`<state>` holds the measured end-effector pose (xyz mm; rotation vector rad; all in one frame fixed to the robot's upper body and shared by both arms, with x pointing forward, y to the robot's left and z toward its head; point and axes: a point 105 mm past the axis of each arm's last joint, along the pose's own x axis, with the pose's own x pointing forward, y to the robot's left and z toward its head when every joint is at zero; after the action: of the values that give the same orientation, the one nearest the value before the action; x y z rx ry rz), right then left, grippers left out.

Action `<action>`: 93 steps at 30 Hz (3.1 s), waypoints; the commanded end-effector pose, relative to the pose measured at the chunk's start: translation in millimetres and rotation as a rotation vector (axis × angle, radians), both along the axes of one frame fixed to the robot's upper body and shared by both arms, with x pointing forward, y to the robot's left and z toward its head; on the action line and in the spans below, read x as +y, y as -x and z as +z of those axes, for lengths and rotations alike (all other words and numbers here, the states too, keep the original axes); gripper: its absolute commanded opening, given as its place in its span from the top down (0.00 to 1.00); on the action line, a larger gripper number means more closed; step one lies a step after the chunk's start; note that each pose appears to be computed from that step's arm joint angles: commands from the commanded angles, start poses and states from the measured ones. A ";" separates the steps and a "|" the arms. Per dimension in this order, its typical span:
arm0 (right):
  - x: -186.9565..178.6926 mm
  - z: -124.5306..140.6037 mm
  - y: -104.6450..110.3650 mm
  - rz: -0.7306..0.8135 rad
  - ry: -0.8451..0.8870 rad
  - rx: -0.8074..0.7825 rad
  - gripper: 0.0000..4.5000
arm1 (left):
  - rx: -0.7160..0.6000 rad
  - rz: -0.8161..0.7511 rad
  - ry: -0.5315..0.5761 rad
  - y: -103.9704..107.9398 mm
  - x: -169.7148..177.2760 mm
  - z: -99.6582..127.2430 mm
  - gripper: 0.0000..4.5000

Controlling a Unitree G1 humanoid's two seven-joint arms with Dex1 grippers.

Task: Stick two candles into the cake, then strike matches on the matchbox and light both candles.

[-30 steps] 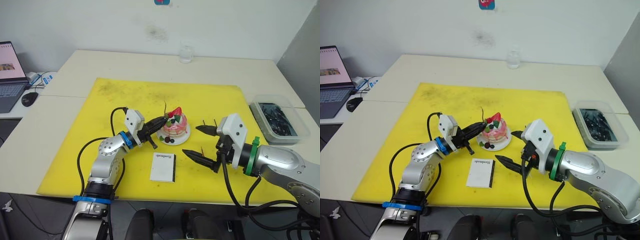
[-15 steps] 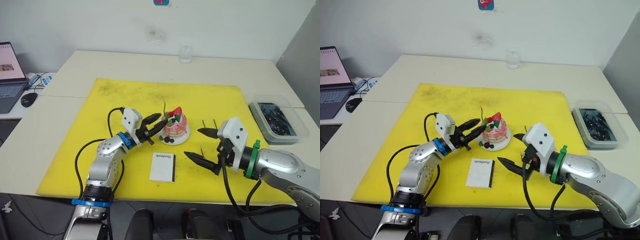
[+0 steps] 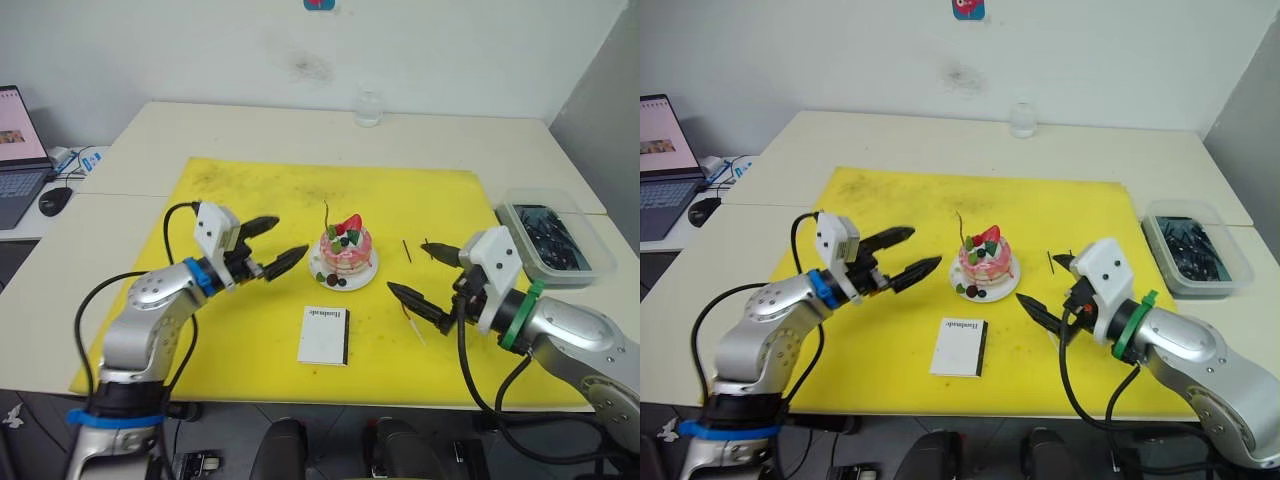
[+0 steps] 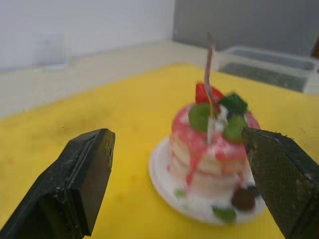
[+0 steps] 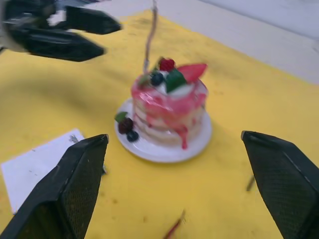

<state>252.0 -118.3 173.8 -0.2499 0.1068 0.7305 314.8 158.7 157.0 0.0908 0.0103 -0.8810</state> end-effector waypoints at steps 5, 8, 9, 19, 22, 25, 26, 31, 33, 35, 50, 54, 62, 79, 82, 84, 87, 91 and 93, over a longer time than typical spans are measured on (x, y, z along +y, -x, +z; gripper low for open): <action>-18.5 -29.6 17.9 -0.117 0.083 0.021 0.00 | -0.025 -0.324 -0.148 55.4 -23.4 13.0 0.00; -23.2 -45.6 22.2 -0.154 0.100 0.058 0.00 | -0.019 -0.454 -0.169 77.7 -38.6 11.2 0.00; -23.1 -51.2 24.2 -0.161 0.093 0.078 0.00 | -0.023 -0.491 -0.171 83.3 -44.1 11.4 0.00; -13.7 -69.9 20.6 -0.221 0.075 0.073 0.00 | -0.064 -0.592 -0.175 86.4 -66.2 10.5 0.00; -12.5 -74.4 16.0 -0.243 0.077 0.064 0.00 | -0.079 -0.580 -0.196 82.8 -66.0 4.4 0.00; -11.6 -80.0 12.1 -0.267 0.073 0.078 0.09 | -0.081 -0.576 -0.196 82.3 -66.0 1.8 0.00; -10.7 -81.9 11.7 -0.270 0.072 0.087 0.14 | -0.082 -0.576 -0.196 82.2 -65.9 1.6 0.00; -3.3 -90.3 14.9 -0.263 0.075 0.117 0.54 | -0.088 -0.551 -0.206 78.8 -63.8 -1.0 0.00; -0.8 -90.2 16.1 -0.255 0.079 0.117 0.70 | -0.089 -0.551 -0.207 78.6 -63.8 -1.4 0.00; 0.7 -89.3 17.1 -0.246 0.082 0.115 0.87 | -0.089 -0.551 -0.207 78.8 -64.2 -1.9 0.00; -47.1 -35.6 27.0 -0.125 0.186 0.034 0.99 | -0.051 -0.665 -0.158 97.9 -78.0 6.5 0.00; -94.5 -41.3 29.0 -0.128 0.299 0.077 0.99 | -0.020 -0.728 -0.120 104.8 -87.0 13.8 0.00; -144.4 -58.2 46.2 -0.123 0.332 0.162 0.99 | -0.018 -0.815 -0.090 110.6 -102.8 19.4 0.00; -150.8 -68.6 52.1 -0.138 0.288 0.282 0.53 | -0.063 -0.847 -0.073 108.0 -117.0 26.4 0.00; -147.5 -54.2 49.8 -0.129 0.295 0.275 0.28 | -0.066 -0.824 -0.081 106.1 -115.1 25.2 0.00; -146.1 -43.0 53.0 -0.088 0.348 0.289 0.12 | -0.068 -0.807 -0.095 104.9 -112.1 23.1 0.00; -141.2 -30.1 59.5 -0.019 0.433 0.356 0.12 | -0.080 -0.792 -0.125 103.4 -107.6 19.5 0.00; -134.6 -22.7 57.0 -0.010 0.517 0.441 0.12 | -0.117 -0.804 -0.161 106.0 -109.8 18.5 0.00; -132.9 -25.3 54.1 -0.026 0.567 0.512 0.12 | -0.132 -0.812 -0.157 107.5 -113.5 20.1 0.00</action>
<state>199.8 -254.1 149.7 -0.5985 0.7689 0.7192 214.2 50.4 168.8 0.2787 -0.0266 -1.6550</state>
